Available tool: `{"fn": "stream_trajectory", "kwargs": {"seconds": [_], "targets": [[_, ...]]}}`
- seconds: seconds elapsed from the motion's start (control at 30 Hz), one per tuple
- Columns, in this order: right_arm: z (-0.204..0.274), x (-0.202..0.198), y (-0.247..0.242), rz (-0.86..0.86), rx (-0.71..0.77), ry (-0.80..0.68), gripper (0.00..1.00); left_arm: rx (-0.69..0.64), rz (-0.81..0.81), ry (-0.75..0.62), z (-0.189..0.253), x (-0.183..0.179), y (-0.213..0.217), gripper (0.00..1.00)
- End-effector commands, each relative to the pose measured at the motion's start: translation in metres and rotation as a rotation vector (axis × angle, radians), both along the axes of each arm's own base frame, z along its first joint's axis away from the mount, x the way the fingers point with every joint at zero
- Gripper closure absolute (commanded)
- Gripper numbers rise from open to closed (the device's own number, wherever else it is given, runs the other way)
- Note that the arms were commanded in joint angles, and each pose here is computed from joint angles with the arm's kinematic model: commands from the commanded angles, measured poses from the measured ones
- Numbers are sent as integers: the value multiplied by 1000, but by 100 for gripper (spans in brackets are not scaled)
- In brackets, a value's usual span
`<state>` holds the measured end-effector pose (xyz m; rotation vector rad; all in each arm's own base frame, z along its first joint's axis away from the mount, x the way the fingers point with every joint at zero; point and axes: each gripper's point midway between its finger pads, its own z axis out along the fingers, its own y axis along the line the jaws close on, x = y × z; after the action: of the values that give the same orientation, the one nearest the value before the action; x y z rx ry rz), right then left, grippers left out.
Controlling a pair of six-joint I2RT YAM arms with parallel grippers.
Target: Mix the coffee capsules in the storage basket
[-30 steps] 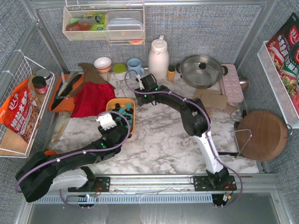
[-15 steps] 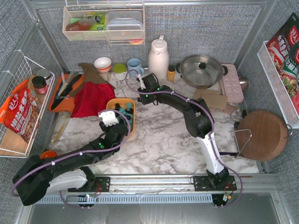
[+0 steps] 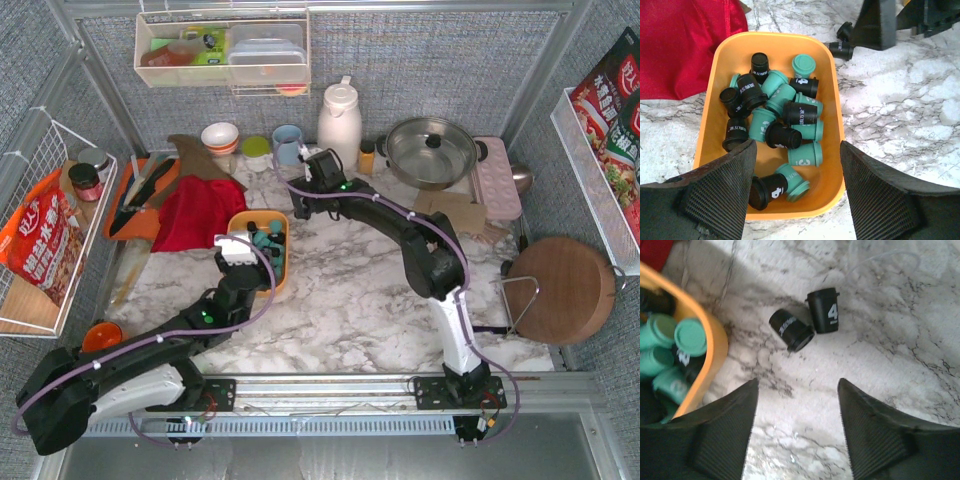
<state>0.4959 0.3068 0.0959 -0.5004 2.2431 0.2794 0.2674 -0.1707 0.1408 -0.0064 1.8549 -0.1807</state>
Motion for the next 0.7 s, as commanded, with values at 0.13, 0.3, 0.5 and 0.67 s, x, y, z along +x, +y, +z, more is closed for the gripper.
{"fn": "stream_trajectory", "kwargs": {"seconds": [0.13, 0.3, 0.5, 0.67], "targets": [[-30, 34, 15, -277, 154, 63, 1, -93, -24, -29, 14, -6, -1, 24], [-51, 37, 11, -416, 134, 102, 1, -140, -56, -54, 21, -11, -2, 24], [-71, 26, 13, -394, 90, 149, 1, -166, -53, -71, 23, -15, 2, 24], [-70, 26, 17, -383, 97, 148, 19, -175, -52, -76, 19, -17, 5, 24]]}}
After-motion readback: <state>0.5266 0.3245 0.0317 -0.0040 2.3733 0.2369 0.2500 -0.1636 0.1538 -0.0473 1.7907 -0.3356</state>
